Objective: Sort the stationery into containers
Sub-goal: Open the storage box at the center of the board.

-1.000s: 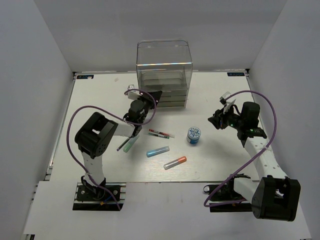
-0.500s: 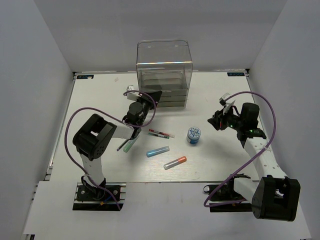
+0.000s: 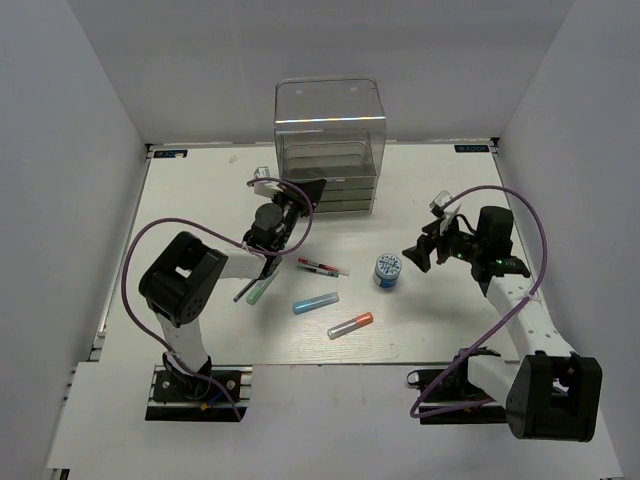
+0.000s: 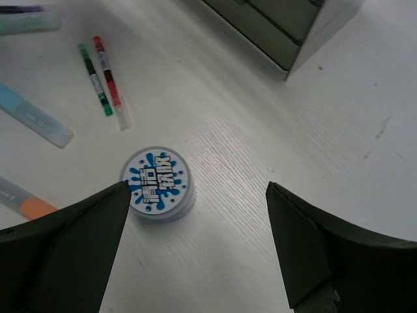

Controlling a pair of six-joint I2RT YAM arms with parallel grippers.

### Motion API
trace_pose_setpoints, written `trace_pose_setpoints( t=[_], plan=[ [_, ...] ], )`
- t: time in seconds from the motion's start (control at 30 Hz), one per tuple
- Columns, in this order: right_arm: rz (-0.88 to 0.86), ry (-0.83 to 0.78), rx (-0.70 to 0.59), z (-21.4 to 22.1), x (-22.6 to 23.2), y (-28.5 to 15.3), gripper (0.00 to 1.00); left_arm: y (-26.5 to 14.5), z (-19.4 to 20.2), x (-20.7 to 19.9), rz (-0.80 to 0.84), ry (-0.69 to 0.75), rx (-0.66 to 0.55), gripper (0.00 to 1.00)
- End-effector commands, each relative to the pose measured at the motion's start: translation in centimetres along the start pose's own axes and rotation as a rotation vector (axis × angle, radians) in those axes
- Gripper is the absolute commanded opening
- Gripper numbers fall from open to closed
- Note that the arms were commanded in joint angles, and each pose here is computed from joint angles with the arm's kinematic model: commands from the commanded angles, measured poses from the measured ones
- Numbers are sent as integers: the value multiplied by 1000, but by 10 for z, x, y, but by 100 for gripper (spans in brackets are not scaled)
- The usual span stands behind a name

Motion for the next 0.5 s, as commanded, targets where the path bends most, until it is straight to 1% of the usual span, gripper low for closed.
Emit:
trace_pose_setpoints(
  t=[0.0,0.13,0.17,0.27,0.3,0.33,0.47],
  plan=[
    [-115,-92,-48,-11,24,5,90,-2,-22,-68,183,-12,-57,25],
    [-161,-164,-46,-6,37,12,90,-3,-24,-72,192,-14,-60,25],
    [-173,-211,-44,-3,39,15,90,-3,-24,-72,191,-5,-61,25],
    [-219,-253,-20,12,50,22,90,-4,-24,-78,205,-6,-56,25],
    [-212,-282,-4,15,47,24,90,-6,-26,-82,214,-8,-59,25],
    [-232,-271,17,23,49,28,90,-4,-27,-83,213,2,-60,25],
    [-286,-279,54,32,54,37,90,-6,-30,-92,225,8,-65,25]
  ],
)
Point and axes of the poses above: each gripper's point midway between its finger pads, its own y axis out along the fingers, its own x axis along the line the jaws close on, z = x × y, the point moved 1 cm from there along -y, back along the fingers, and after that the axes turned 12 degrees about -y, right-handed, at the moved point
